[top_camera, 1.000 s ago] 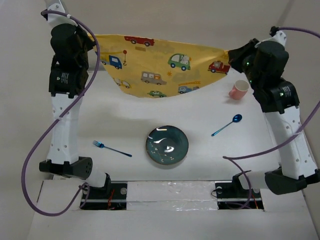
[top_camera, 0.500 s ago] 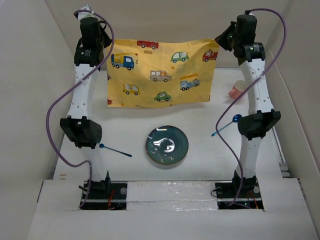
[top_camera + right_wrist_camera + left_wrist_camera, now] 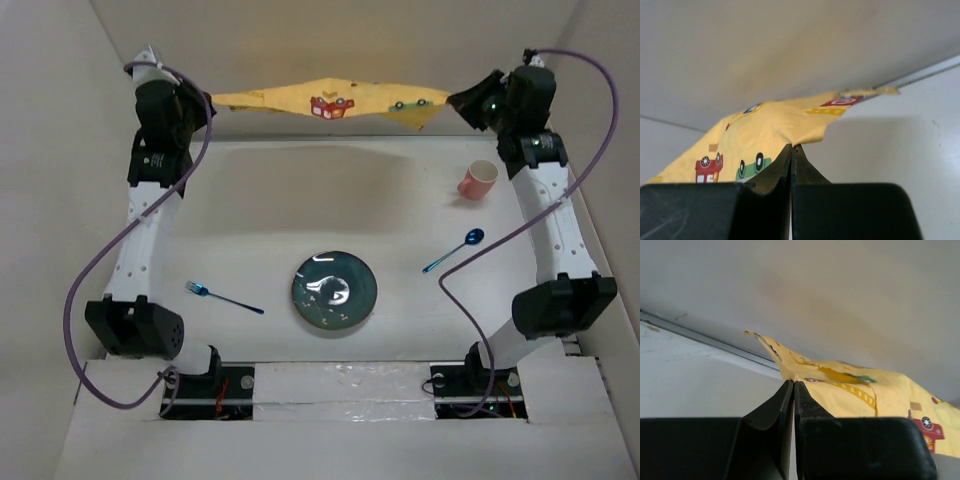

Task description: Set the dinner table for one person

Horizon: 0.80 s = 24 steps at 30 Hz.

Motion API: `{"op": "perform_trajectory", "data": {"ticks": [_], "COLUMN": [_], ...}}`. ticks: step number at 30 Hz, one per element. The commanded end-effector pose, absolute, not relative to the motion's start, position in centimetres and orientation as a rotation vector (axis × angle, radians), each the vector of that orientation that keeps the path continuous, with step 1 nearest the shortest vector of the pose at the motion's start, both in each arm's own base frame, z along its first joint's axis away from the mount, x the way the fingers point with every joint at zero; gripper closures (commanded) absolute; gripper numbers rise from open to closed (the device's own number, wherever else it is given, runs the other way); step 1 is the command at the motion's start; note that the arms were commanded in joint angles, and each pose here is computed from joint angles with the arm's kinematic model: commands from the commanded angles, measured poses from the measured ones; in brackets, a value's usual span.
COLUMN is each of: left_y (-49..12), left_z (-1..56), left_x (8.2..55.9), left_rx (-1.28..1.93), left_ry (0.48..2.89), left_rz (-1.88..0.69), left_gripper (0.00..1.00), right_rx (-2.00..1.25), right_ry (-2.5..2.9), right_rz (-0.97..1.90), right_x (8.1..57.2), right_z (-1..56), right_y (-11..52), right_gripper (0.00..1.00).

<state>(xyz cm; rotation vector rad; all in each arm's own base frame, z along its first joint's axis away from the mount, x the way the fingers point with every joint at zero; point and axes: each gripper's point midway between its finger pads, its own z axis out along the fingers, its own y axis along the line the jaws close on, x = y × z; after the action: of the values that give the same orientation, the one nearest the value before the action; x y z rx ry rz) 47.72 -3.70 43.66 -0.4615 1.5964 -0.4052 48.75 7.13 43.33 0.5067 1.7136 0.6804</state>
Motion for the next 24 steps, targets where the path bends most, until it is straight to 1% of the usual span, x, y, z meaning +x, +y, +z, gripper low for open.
{"op": "perform_trajectory", "data": {"ticks": [1,2,4,5,7,9,13,19,21,24], "left_y": [-4.2,-4.1,-3.6,-3.0,-2.5,-2.9,-3.6,-3.5,-3.5,-3.6], "left_z": [33.5,31.8,28.3,24.1,20.4,15.5,10.2,7.7,7.2,6.5], "left_x": [47.5,46.8,46.4,45.4,45.3,44.9,44.3,41.9,41.0,38.4], "left_rx": [-0.518,-0.518,-0.570,-0.608,-0.662,-0.687,-0.705,-0.737,-0.734,-0.743], "left_ry": [1.752,1.779,1.810,1.885,1.925,2.034,2.172,2.239,2.265,2.306], "left_rz": [-0.416,-0.433,-0.475,-0.512,-0.551,-0.550,-0.563,-0.530,-0.520,-0.506], "left_gripper": [1.00,1.00,1.00,1.00,1.00,1.00,1.00,1.00,1.00,1.00], "right_rx": [0.541,0.538,0.566,0.593,0.612,0.644,0.681,0.721,0.720,0.729], "right_ry": [1.887,1.896,1.969,2.027,2.098,2.192,2.312,2.402,2.408,2.443], "right_rz": [0.702,0.709,0.686,0.667,0.635,0.592,0.549,0.500,0.497,0.490], "right_x": [48.7,48.2,47.6,47.0,46.7,45.9,44.3,40.3,39.4,37.1], "right_z": [32.1,31.0,27.0,23.9,20.5,16.5,11.7,8.1,8.0,7.0], "right_y": [8.2,8.6,8.5,8.4,8.2,8.4,8.5,8.0,7.9,7.8], "right_gripper": [1.00,1.00,1.00,1.00,1.00,1.00,1.00,1.00,1.00,1.00]}}
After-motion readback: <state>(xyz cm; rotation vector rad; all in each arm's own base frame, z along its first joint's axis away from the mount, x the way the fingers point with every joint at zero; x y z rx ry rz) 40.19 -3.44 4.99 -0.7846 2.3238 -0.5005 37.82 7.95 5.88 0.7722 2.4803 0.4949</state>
